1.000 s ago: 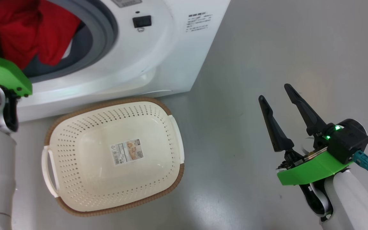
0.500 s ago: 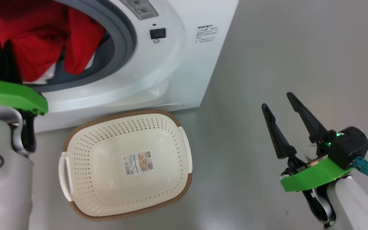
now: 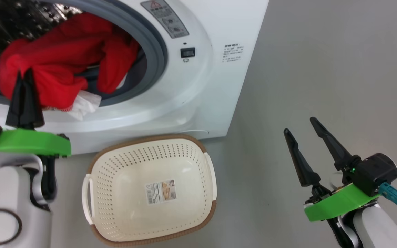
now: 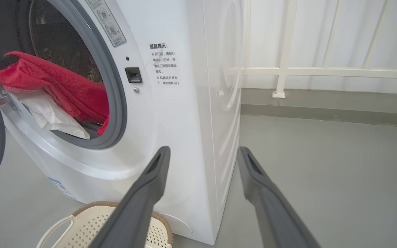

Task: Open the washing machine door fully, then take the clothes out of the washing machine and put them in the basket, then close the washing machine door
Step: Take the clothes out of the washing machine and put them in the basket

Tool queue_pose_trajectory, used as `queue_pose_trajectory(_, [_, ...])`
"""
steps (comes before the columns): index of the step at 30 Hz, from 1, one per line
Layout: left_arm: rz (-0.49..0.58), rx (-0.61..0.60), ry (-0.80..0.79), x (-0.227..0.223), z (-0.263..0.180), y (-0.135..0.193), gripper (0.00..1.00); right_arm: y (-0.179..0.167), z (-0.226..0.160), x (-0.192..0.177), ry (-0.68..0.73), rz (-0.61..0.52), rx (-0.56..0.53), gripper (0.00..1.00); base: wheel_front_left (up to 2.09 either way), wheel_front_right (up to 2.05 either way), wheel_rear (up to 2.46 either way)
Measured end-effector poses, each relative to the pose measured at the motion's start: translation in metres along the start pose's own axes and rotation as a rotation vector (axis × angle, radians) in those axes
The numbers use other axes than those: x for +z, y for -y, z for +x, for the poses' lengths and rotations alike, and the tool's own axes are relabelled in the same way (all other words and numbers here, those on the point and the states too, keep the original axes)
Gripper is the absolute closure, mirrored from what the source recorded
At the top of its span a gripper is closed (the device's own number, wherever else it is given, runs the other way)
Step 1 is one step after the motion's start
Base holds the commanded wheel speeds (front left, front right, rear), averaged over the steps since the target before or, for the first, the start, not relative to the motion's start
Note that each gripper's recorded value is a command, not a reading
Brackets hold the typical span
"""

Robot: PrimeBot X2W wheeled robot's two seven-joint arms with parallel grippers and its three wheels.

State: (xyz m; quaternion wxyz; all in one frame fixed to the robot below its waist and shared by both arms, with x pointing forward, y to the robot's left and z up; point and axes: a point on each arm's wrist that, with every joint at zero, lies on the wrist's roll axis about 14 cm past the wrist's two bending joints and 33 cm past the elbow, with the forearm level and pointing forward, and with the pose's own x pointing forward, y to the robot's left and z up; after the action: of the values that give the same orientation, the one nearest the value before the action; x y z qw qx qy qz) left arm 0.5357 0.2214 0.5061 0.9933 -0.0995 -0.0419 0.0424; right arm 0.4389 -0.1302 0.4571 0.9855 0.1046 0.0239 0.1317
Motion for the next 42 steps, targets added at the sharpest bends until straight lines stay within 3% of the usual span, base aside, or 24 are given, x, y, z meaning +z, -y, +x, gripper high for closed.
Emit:
queue_pose_trajectory(18, [0.07, -0.066, 0.245, 0.124, -0.071, 0.033, 1.0, -0.019, -0.02, 0.025, 0.055, -0.013, 0.033, 0.0, 0.0, 0.0, 0.0])
queue_pose_trajectory(24, [0.08, -0.1, 0.256, 0.137, -0.083, 0.05, 1.0, -0.019, -0.021, 0.019, 0.038, -0.002, 0.03, 0.0, 0.0, 0.0, 0.0])
queue_pose_trajectory(28, [0.069, -0.096, 0.188, 0.116, -0.081, 0.049, 1.0, -0.018, -0.019, 0.01, 0.018, 0.008, 0.026, 0.0, 0.0, 0.0, 0.0])
queue_pose_trajectory(42, [-0.009, -0.074, -0.248, -0.049, -0.077, 0.051, 1.0, 0.0, -0.005, -0.011, -0.028, 0.02, -0.012, 0.0, 0.0, 0.0, 0.0])
